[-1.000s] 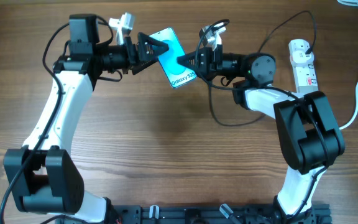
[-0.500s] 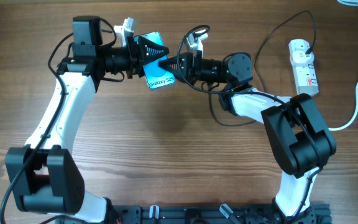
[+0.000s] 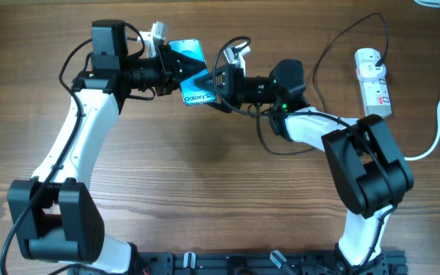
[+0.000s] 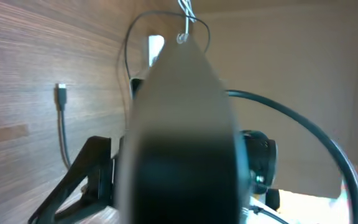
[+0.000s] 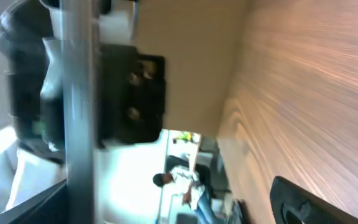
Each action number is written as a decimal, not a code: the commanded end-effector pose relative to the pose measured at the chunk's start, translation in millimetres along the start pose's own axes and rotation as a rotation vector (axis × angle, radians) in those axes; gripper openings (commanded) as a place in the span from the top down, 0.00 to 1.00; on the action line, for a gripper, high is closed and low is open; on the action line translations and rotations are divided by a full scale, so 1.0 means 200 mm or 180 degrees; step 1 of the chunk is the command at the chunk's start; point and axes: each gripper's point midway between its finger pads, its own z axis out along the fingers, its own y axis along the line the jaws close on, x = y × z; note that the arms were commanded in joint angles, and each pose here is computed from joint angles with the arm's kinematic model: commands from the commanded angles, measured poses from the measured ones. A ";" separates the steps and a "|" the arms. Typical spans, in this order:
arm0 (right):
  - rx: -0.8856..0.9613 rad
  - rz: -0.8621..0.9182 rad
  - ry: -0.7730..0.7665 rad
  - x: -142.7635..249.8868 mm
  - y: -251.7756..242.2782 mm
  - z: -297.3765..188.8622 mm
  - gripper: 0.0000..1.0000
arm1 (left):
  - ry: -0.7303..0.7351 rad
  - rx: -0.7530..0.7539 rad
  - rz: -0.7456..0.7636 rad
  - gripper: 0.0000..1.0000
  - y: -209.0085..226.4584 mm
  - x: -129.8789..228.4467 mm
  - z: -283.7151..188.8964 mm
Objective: Plug charger to phone and switch on socket
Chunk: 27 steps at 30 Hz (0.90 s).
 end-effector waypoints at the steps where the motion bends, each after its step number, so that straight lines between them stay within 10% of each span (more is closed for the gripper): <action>1: 0.0146 -0.0386 0.0278 0.04 -0.10 -0.11 0.04 | -0.0274 -0.0263 0.0014 0.96 0.09 -0.08 -0.05; 7: 0.0227 -0.0437 0.0427 0.08 -0.21 -0.19 0.04 | -0.0314 -0.0567 -0.0060 0.96 0.25 -0.09 -0.08; 13: 0.0252 -0.0397 0.0434 0.09 -0.23 -0.20 0.01 | 0.0659 0.0490 -0.0580 0.96 0.22 0.06 0.04; 17: 0.1255 0.0083 -0.0144 0.02 -0.60 -0.35 0.01 | 0.1024 0.0855 -0.1023 0.96 0.13 0.14 0.00; 27: 0.3100 0.0861 0.0310 0.47 -1.03 -0.61 0.00 | 0.1681 0.0264 -0.3875 0.96 0.10 0.46 0.01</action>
